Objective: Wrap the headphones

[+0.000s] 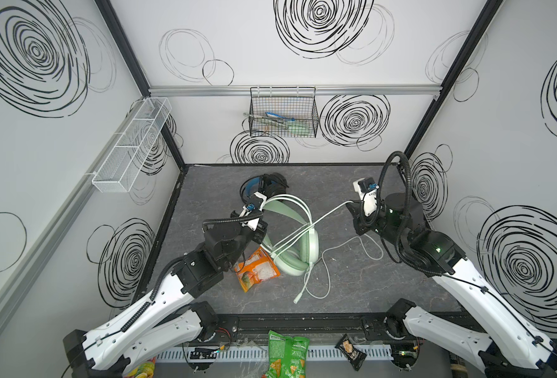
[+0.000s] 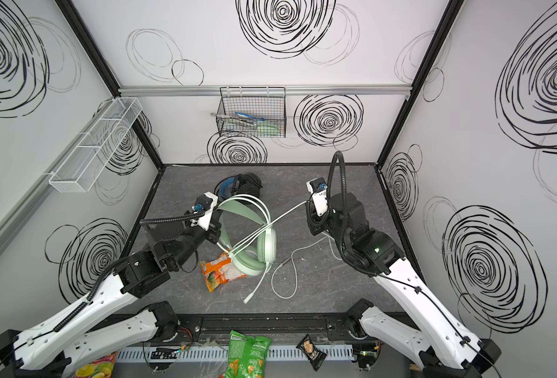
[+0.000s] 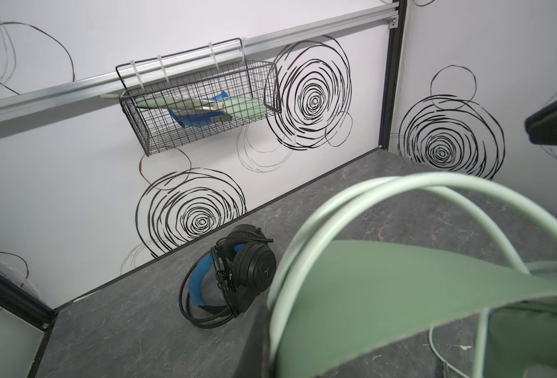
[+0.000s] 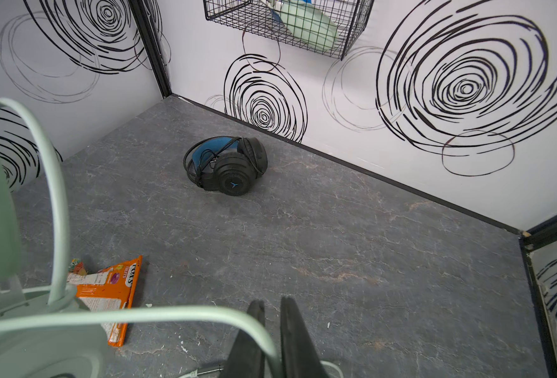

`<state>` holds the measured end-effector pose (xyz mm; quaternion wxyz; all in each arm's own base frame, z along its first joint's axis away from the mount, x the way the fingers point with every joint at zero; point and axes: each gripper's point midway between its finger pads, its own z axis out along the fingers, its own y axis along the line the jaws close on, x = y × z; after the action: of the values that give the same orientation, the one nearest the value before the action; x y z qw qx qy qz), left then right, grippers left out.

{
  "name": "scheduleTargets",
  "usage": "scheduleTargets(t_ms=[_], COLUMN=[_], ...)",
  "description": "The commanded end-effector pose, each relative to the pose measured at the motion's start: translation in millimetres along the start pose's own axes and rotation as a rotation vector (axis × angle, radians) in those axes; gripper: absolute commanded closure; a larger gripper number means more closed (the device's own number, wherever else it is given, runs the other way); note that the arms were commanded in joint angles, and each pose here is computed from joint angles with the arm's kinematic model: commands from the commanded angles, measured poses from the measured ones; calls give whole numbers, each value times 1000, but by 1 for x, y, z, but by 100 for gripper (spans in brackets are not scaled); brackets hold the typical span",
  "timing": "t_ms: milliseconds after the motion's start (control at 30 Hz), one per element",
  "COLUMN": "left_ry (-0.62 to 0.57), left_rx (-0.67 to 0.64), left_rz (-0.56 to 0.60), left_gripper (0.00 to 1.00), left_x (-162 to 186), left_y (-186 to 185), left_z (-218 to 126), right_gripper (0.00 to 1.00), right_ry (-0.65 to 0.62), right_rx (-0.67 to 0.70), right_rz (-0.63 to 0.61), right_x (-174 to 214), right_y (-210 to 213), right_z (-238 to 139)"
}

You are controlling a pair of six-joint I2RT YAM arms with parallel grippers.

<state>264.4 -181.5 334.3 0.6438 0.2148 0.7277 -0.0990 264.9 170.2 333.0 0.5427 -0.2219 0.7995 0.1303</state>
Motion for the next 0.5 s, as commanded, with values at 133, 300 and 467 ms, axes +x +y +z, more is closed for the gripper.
scheduleTargets(t_ms=[133, 300, 467], left_ry=[-160, -197, -230], left_rx=[115, 155, 204], left_rz=[-238, -313, -352], left_gripper=[100, 100, 100], left_x=[-57, -71, -88], left_y=[-2, -1, -3], left_z=[-22, -32, -39], right_gripper=[83, 81, 80], right_ry=[-97, -134, -151], right_rx=[9, -11, -44], right_rz=[47, 56, 62], right_x=[-14, -13, -10], right_y=[-7, -5, -1], right_z=[4, 4, 7])
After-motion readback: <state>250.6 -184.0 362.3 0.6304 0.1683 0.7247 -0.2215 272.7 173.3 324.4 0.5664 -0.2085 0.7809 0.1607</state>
